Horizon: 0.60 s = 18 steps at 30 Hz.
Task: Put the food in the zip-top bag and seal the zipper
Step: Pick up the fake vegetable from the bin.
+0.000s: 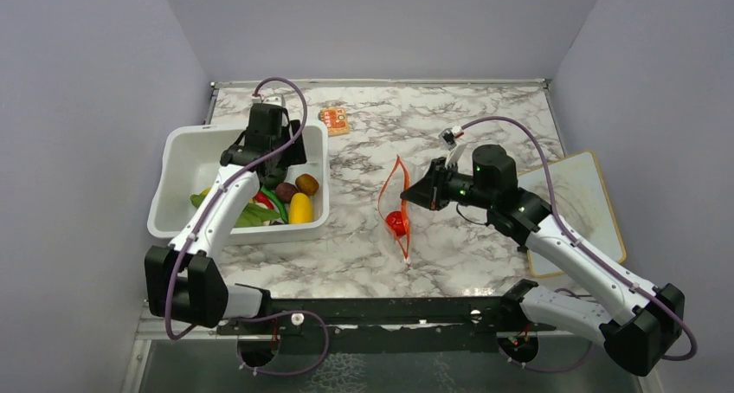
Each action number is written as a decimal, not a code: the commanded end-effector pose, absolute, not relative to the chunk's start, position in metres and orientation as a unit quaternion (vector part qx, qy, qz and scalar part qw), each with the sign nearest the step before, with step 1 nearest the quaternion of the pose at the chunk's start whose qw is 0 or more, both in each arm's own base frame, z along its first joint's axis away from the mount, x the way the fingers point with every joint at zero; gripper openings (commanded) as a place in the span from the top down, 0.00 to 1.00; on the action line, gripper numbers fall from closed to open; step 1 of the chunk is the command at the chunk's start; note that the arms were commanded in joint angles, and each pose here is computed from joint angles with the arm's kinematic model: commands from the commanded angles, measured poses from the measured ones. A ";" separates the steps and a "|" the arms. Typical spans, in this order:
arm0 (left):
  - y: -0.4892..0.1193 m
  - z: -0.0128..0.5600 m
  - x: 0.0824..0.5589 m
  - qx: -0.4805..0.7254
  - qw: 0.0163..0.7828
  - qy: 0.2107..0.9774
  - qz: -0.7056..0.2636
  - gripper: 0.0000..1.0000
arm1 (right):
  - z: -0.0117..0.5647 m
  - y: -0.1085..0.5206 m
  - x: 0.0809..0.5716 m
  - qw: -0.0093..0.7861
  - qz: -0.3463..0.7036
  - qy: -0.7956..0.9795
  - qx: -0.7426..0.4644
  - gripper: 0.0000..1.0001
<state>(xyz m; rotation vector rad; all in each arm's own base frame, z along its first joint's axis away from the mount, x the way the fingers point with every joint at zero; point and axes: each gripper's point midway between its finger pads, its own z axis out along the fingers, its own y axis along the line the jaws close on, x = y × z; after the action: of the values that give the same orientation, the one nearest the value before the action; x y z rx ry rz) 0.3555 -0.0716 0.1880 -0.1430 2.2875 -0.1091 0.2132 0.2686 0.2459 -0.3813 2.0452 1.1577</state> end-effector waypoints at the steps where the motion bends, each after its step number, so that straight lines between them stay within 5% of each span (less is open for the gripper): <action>1: -0.054 0.171 0.369 -0.050 0.398 0.915 -0.040 0.27 | 0.267 0.269 0.216 0.395 0.453 0.783 -0.160 0.99; 18: -0.014 0.086 0.387 -0.065 0.305 0.950 -0.025 0.18 | 0.271 0.269 0.213 0.395 0.459 0.780 -0.160 0.99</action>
<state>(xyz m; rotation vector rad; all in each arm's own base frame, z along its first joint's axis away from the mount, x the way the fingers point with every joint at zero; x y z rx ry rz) 0.3859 -0.0136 0.1053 -0.2050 2.4672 -0.0436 0.2147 0.2690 0.2585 -0.3979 2.0176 1.1537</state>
